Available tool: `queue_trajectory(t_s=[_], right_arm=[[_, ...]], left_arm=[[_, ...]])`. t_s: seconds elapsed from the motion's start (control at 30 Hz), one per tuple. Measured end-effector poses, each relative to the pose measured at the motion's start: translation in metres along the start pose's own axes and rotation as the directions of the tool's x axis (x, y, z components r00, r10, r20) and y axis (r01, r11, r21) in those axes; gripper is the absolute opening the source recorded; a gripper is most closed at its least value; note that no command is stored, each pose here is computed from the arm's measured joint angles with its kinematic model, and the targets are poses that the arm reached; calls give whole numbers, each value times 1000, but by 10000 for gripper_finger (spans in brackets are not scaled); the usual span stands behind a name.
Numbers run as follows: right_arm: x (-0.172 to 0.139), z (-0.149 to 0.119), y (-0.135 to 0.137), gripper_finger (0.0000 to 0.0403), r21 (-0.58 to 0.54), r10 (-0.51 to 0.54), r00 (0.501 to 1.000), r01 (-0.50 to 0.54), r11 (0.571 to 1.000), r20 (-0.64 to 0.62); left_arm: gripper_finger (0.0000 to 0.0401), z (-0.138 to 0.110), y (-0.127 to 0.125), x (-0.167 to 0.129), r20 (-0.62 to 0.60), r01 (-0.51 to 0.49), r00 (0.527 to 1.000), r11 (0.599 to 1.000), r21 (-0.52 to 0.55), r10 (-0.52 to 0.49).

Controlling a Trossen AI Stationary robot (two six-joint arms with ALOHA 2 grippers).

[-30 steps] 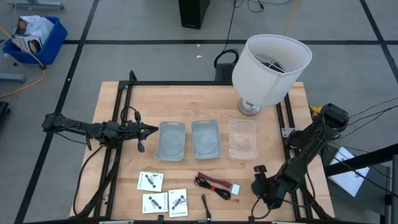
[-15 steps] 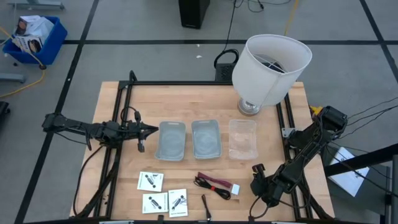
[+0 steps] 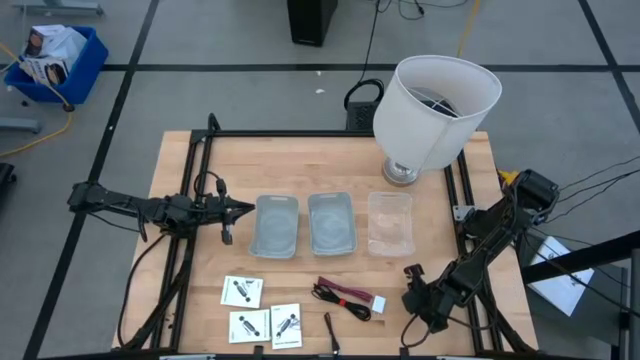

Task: Pick and place items into bin
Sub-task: Put the black charger adapter into the transparent bin

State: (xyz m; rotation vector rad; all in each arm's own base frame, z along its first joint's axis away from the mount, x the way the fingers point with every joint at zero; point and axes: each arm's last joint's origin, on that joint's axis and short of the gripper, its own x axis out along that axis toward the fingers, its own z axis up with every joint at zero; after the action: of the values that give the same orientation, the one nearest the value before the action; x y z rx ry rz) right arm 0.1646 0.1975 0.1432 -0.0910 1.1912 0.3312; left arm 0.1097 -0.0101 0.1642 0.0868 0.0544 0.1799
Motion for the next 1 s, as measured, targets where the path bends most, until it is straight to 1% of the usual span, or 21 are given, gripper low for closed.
queue_trajectory(t_s=[0.1, 0.27, 0.33, 0.4, 0.47, 0.53, 0.63, 0.67, 0.7, 0.83, 0.93, 1.0], right_arm=[[-4, 6, -5, 141, 11, 1, 1000, -1, 1000, 22], [-23, 19, -10, 141, 43, 34, 993, -39, 998, 116], [-35, 24, -11, 141, 36, 28, 984, -35, 999, 174], [-49, 29, -13, 141, 28, 0, 970, -8, 1000, 245], [-66, 34, -18, 141, 27, -62, 945, 56, 998, 321], [-83, 38, -25, 141, 52, -158, 905, 149, 987, 394], [-107, 40, -43, 141, 152, -319, 830, 280, 948, 457], [-111, 39, -49, 141, 178, -355, 818, 307, 935, 452], [-115, 38, -57, 141, 201, -382, 816, 326, 924, 433], [-119, 27, -89, 141, 306, -471, 838, 389, 869, 275], [-117, 23, -111, 141, 387, -498, 854, 413, 824, 151], [-113, 25, -124, 141, 435, -493, 863, 402, 806, 115]], left_arm=[[33, 0, 0, 0, 0, 0, 1000, 1000, 0, 0], [33, 0, 0, 0, 0, 0, 1000, 1000, 0, 0], [33, 0, 0, 0, -1, 0, 1000, 1000, 0, 0], [33, 0, 0, 0, 0, 0, 1000, 1000, 0, 0], [33, 0, 0, 0, 0, 0, 1000, 1000, 0, 0], [33, 0, 0, 0, 0, 0, 1000, 1000, 0, 0], [33, 0, 0, 0, -1, 0, 1000, 1000, 0, 0], [33, 0, 0, 0, 0, 0, 1000, 1000, 0, 0], [33, 0, 0, 0, 0, 0, 1000, 1000, 0, 0], [33, 0, 0, 0, 0, 0, 1000, 1000, 0, 0], [33, 0, 0, 0, 0, 0, 1000, 1000, 0, 0], [33, 0, 0, 0, 0, 0, 1000, 1000, 0, 0]])
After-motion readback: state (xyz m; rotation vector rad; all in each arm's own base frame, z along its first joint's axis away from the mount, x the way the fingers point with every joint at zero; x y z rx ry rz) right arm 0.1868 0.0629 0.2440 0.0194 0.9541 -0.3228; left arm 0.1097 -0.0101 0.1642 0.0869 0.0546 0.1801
